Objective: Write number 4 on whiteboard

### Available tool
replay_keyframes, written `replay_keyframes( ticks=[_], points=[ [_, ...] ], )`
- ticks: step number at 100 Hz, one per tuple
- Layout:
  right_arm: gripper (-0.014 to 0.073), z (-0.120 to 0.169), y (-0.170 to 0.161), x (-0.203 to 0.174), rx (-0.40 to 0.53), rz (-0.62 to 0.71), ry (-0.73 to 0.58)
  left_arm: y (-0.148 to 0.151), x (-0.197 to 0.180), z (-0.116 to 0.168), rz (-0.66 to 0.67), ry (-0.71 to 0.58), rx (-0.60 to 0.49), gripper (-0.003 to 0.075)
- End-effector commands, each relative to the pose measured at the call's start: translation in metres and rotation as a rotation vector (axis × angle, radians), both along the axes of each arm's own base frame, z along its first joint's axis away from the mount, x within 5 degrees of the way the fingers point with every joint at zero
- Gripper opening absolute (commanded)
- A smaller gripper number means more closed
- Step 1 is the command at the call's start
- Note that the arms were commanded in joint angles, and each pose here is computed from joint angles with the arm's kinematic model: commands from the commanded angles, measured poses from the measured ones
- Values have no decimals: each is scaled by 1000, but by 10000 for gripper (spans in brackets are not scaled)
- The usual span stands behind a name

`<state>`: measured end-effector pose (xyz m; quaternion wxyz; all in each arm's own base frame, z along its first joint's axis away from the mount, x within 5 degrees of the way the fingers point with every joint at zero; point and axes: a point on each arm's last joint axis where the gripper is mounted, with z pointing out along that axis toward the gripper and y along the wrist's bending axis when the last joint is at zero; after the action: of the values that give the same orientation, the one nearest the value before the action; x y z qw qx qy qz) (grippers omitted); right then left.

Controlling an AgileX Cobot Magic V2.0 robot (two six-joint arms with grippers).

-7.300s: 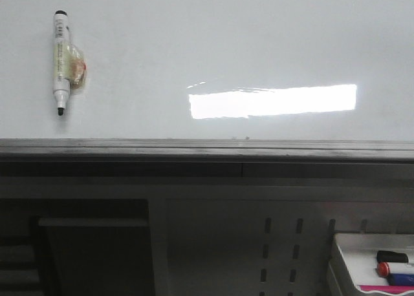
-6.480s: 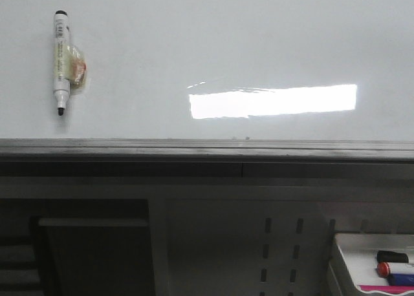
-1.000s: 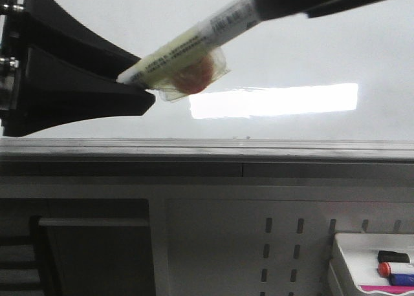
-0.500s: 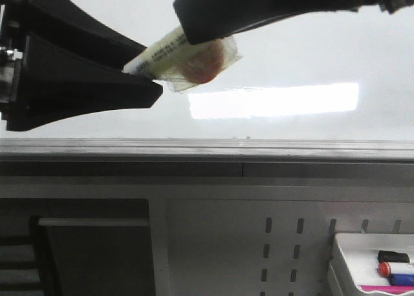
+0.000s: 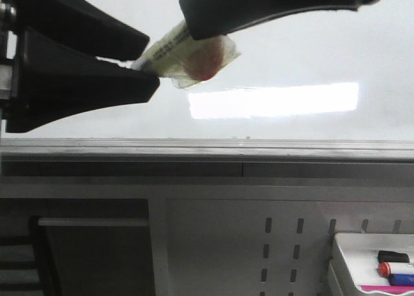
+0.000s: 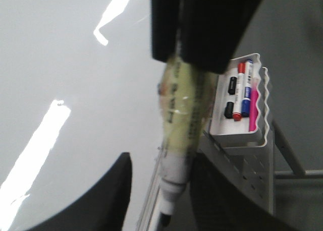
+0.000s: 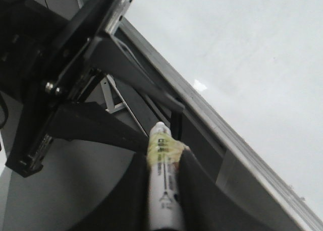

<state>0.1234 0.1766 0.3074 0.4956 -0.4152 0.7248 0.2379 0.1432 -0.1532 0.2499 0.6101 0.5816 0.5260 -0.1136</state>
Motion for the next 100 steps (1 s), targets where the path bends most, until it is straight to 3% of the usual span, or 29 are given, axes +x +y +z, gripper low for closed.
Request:
replay_keyframes(
  ticks=[1, 17, 53, 73, 100],
  points=[
    [-67, 19, -1, 5, 76, -20, -63, 6, 3, 22, 119, 66, -167, 405],
    [-67, 32, -3, 26, 30, -97, -19, 28, -3, 30, 300, 181, -208, 406],
    [-67, 73, 22, 106, 12, -228, -90, 57, -9, 46, 429, 168, -287, 406],
    [-67, 71, 31, 139, -15, -267, -95, 62, -5, 48, 474, 184, -339, 406],
    [-67, 36, 42, 143, -110, -250, 40, 63, -5, 48, 476, 184, -340, 405]
  ],
)
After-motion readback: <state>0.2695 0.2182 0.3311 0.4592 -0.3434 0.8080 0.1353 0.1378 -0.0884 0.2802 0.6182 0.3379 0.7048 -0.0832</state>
